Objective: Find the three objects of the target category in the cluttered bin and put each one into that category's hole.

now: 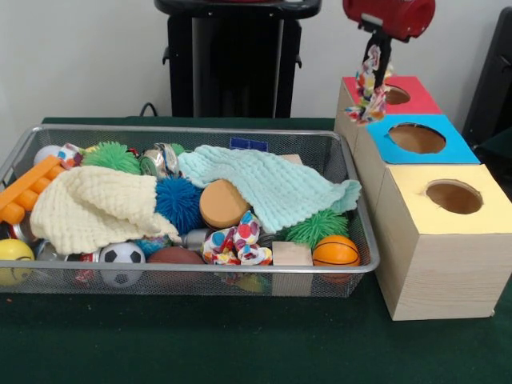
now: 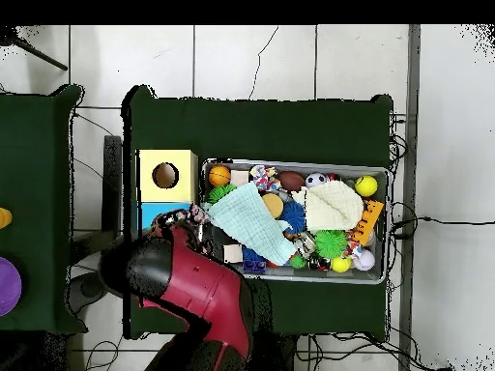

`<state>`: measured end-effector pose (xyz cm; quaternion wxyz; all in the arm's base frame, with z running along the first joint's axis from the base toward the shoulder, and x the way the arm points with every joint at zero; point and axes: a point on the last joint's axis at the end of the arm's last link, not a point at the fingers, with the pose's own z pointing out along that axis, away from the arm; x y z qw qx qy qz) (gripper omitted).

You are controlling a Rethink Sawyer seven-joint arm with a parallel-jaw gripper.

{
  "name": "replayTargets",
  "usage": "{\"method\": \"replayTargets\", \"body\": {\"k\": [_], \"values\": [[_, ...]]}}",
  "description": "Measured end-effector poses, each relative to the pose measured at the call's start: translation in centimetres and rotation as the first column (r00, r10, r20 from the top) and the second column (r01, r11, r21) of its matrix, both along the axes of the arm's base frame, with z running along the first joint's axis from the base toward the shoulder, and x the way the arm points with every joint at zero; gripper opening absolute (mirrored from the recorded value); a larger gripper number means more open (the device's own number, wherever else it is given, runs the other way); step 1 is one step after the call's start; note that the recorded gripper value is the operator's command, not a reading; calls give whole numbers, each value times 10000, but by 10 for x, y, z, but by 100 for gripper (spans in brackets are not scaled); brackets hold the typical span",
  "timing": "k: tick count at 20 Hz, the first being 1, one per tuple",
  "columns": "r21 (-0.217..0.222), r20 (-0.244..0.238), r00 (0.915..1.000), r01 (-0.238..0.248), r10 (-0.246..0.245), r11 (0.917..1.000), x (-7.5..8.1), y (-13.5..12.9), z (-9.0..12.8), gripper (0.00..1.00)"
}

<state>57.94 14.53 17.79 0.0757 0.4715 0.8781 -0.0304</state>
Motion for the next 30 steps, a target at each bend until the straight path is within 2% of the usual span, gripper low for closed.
{"method": "replayTargets", "body": {"k": [7, 11, 14, 20, 26, 30], "values": [[90, 483, 9986, -237, 233, 9997, 28, 8, 25, 0], [154, 774, 9960, -454, 441, 9988, 48, 16, 40, 0], [114, 945, 9932, -700, 686, 9975, 69, 24, 45, 0], [59, 1086, 9894, -972, 960, 9953, 103, 42, 39, 0], [60, 1338, 9876, -839, 824, 9965, 131, 59, 25, 0], [33, 1417, 9874, -718, 706, 9974, 144, 68, 11, 0]]}}
